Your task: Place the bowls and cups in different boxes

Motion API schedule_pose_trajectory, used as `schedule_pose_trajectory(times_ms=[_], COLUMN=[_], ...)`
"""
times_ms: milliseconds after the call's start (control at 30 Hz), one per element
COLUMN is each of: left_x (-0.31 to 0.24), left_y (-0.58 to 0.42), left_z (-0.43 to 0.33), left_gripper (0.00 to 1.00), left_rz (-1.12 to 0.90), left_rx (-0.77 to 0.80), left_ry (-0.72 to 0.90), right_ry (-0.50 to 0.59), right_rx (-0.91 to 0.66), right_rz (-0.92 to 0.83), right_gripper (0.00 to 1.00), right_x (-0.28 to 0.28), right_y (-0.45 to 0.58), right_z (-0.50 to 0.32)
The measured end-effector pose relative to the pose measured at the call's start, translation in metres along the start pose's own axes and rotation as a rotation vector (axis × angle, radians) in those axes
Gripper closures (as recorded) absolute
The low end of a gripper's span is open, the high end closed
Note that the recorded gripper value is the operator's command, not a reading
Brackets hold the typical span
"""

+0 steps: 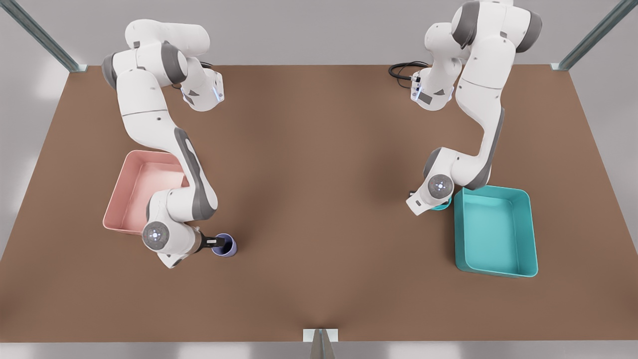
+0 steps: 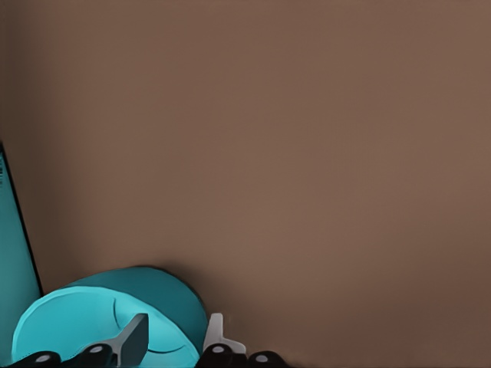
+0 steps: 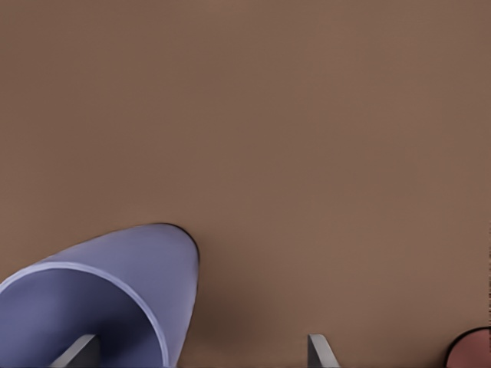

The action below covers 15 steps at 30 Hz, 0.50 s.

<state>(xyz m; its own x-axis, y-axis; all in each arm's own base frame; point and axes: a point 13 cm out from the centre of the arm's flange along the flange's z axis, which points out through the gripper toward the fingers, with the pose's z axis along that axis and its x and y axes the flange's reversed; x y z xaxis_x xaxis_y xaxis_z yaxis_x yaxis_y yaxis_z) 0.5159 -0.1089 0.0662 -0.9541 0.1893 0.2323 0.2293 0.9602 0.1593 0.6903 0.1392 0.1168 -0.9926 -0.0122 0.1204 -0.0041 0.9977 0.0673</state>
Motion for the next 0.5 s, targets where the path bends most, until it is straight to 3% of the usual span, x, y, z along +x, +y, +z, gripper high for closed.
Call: schedule_pose_trajectory(times_ms=[33,200,267,333,400,500], left_x=[0.000,-0.009,-0.016,-0.047,-0.067,-0.055], left_y=[0.000,-0.010,-0.009,0.016,0.104,0.204], left_z=[0.000,-0.029,-0.059,-0.131,-0.202,-0.167], left_gripper=[0.79,0.79,0.79,0.79,0.79,0.79], left_rz=[-0.007,-0.067,-0.092,-0.144,-0.289,-0.454], left_rx=[-0.002,0.041,0.055,0.055,0.051,0.049], left_ry=[0.000,-0.029,-0.051,-0.121,-0.178,-0.097], right_ry=[0.003,0.027,0.028,0.026,0.022,0.018], right_rx=[0.003,0.013,0.013,0.009,-0.006,-0.012], right_rz=[0.002,0.011,0.014,0.016,0.014,0.004], right_gripper=[0.00,0.01,0.39,0.64,0.75,0.79], right_x=[0.001,0.004,0.003,0.003,0.002,0.001], right_y=[-0.001,-0.004,-0.004,-0.003,0.003,0.011], right_z=[0.002,0.027,0.031,0.032,0.030,0.028])
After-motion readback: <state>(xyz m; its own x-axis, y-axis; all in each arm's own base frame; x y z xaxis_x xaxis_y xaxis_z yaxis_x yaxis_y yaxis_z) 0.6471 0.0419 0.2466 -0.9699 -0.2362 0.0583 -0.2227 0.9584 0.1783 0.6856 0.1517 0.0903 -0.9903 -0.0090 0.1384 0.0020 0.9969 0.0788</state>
